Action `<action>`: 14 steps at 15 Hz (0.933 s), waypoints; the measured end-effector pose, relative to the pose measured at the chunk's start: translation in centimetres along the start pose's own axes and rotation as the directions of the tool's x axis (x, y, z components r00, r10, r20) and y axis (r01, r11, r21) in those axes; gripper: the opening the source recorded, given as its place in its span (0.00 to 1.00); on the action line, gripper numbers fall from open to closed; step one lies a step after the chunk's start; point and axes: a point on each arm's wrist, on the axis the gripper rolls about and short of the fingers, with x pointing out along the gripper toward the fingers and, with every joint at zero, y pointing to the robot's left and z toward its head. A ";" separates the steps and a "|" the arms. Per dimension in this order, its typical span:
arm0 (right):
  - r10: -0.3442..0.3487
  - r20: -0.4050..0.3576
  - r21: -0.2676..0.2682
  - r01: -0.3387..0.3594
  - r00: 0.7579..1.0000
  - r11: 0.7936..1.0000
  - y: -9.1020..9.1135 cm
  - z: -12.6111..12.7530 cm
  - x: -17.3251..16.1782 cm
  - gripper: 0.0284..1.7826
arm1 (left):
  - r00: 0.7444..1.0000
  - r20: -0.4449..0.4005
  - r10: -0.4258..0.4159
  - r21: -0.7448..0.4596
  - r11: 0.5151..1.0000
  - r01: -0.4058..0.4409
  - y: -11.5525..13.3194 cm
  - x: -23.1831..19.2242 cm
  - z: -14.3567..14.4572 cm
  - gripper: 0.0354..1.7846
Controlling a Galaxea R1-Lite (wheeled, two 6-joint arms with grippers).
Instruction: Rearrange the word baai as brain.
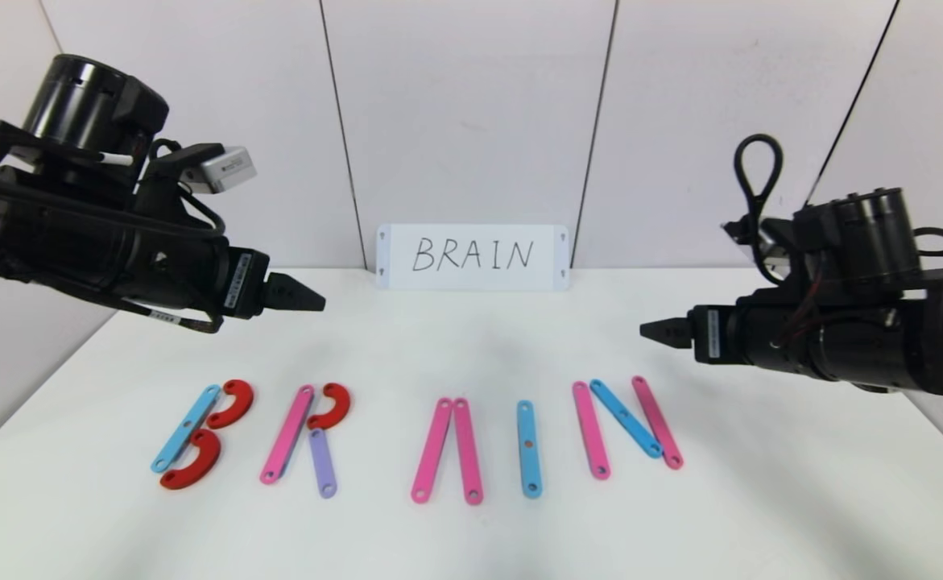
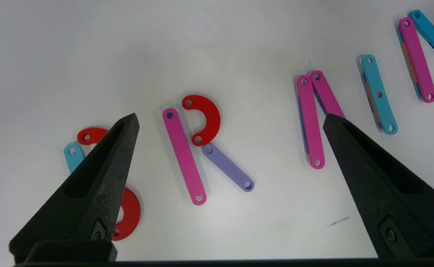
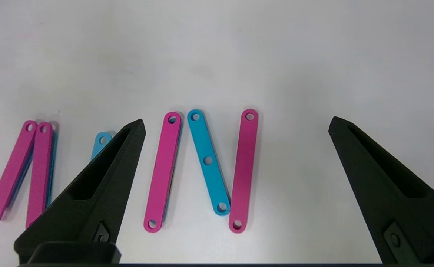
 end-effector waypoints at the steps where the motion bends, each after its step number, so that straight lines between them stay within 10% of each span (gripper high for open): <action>1: 0.007 0.016 -0.004 -0.007 1.000 1.000 0.0 -0.1 -1.2 0.97 | 1.000 0.002 0.001 0.006 1.000 -0.001 -0.1 -0.8 -0.7 0.97; 14: 0.037 0.214 -0.029 -0.032 0.976 0.999 -3.0 -8.7 -17.4 0.97 | 0.962 0.271 0.031 0.064 0.997 -0.050 -1.8 -12.4 -16.0 0.97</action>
